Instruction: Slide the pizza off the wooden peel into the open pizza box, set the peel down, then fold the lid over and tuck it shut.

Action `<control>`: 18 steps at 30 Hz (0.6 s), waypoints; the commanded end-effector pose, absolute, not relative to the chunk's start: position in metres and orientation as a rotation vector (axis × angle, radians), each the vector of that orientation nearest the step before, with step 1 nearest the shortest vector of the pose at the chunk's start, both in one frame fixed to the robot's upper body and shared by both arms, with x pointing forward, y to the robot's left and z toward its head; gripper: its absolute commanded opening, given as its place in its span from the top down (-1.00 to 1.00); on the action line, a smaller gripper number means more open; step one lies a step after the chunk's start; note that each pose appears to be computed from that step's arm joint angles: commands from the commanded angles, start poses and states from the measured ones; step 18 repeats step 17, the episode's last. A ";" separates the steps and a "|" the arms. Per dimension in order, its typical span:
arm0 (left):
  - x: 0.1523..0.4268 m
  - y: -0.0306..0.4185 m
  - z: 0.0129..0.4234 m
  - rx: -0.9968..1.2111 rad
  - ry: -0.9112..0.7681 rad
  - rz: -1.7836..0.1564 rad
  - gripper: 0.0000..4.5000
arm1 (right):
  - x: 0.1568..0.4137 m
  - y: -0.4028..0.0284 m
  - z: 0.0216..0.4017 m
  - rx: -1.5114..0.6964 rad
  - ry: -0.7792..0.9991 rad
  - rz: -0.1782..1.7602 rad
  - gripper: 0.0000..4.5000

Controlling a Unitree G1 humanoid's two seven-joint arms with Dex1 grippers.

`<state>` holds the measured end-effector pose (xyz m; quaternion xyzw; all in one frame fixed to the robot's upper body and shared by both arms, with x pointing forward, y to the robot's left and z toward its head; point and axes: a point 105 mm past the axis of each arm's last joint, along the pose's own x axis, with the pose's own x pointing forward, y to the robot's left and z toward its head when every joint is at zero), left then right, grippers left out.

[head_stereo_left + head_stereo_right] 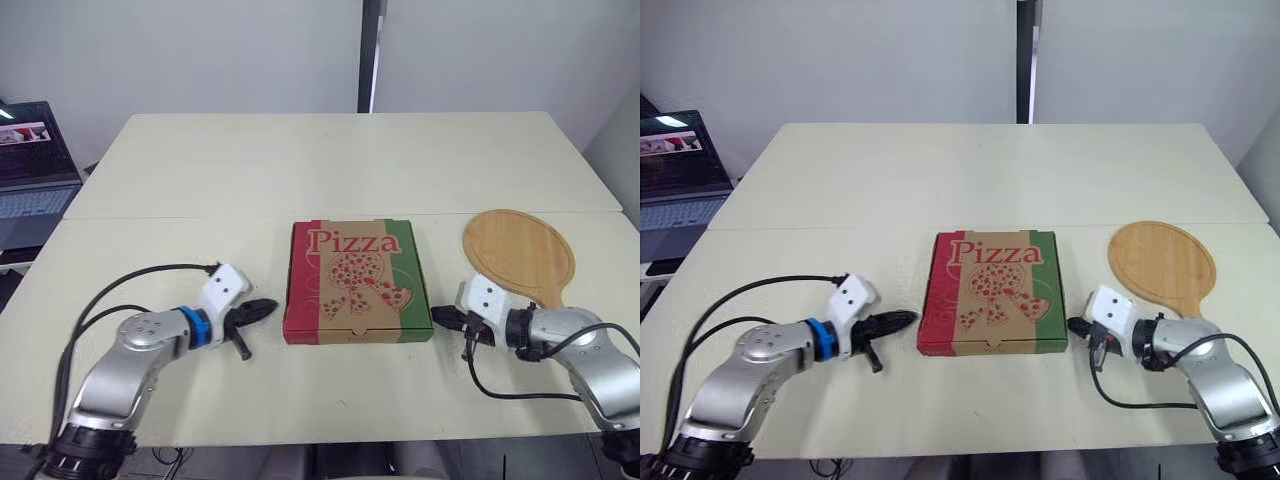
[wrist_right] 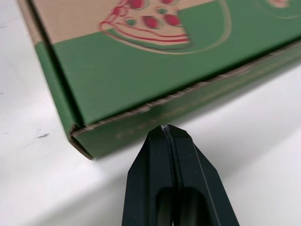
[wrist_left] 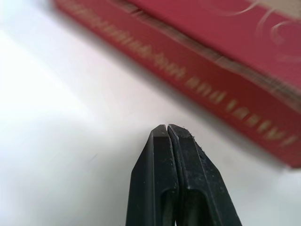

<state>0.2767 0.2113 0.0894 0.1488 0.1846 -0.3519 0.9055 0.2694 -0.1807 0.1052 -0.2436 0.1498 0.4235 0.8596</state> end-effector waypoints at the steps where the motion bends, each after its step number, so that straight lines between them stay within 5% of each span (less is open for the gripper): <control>1: 0.277 0.271 0.105 0.389 0.362 -0.498 1.00 | 0.278 -0.234 0.137 -0.543 0.237 0.677 0.99; 9: 0.259 0.332 0.105 0.402 0.368 -0.347 1.00 | 0.261 -0.342 0.138 -0.542 0.347 0.425 0.99; 18: 0.260 0.328 0.096 0.336 0.378 -0.359 1.00 | 0.266 -0.379 0.137 -0.590 0.377 0.319 0.99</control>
